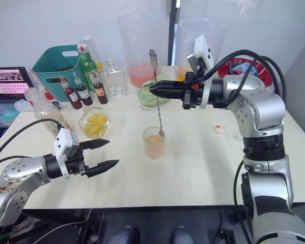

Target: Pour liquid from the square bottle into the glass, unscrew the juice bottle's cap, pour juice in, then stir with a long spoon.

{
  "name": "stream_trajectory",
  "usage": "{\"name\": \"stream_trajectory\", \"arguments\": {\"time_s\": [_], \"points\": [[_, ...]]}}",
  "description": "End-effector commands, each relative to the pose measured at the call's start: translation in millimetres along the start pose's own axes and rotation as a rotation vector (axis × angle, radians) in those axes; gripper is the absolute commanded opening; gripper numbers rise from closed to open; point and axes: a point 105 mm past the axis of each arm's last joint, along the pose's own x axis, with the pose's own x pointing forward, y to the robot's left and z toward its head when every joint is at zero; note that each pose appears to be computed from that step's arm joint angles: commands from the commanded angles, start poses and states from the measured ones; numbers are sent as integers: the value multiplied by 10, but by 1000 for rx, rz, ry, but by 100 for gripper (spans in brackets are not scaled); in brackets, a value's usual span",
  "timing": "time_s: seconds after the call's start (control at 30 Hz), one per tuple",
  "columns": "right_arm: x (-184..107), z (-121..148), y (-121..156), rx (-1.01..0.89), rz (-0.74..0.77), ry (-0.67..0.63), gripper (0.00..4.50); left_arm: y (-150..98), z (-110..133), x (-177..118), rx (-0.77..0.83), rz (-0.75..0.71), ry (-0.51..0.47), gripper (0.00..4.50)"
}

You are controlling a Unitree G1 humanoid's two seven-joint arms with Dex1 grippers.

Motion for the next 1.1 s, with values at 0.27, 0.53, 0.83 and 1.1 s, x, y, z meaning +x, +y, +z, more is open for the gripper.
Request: {"name": "stream_trajectory", "arguments": {"time_s": [0.27,0.53,0.83,1.1], "points": [[-170,444,-22,48,-22,-196,0,44,280,-108,77,16,-64,445],[-404,679,-80,110,-133,-211,0,14,320,-120,103,-31,-48,445],[-862,678,-396,125,-469,-22,0,60,496,-116,64,-56,-112,445],[-1209,-21,-563,311,-654,498,0,-33,474,-63,116,-55,-102,445]]}}
